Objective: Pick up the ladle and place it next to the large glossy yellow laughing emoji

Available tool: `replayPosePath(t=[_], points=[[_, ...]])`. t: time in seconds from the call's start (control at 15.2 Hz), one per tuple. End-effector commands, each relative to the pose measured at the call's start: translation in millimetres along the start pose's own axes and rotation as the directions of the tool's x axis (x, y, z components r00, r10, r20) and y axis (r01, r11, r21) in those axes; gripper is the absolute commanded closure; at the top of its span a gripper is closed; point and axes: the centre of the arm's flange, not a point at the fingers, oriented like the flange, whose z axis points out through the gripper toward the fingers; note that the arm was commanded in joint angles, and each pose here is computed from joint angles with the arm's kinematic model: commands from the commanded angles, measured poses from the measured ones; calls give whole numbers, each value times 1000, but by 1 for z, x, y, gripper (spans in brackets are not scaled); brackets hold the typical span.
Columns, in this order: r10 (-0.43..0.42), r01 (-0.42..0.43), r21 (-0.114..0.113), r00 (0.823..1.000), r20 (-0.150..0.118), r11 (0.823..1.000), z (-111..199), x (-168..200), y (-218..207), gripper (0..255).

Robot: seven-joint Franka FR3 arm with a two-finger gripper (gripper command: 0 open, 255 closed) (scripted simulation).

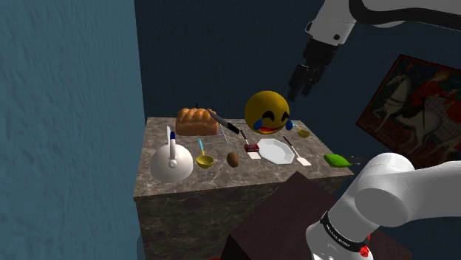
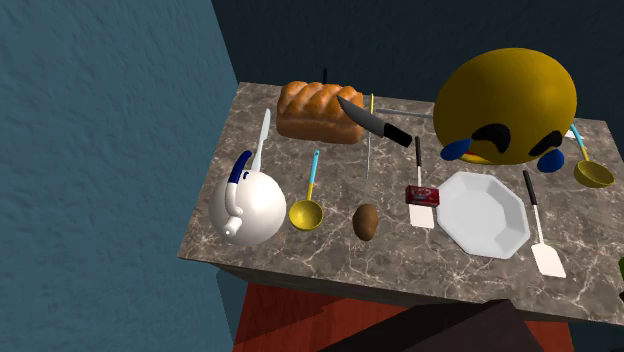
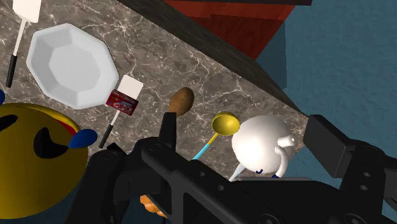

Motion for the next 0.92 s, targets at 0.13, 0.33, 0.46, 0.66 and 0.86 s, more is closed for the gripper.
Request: replayPosePath(t=[0.13,0.33,0.46,0.66,0.86], points=[[25,-25,8,1000,4,1000,21,16,-3,0],[61,-61,19,998,11,998,54,39,-7,0],[86,-86,27,996,16,996,75,54,-9,0],[122,-123,38,992,23,992,107,77,-12,0],[158,-160,49,987,31,986,140,101,-15,0]])
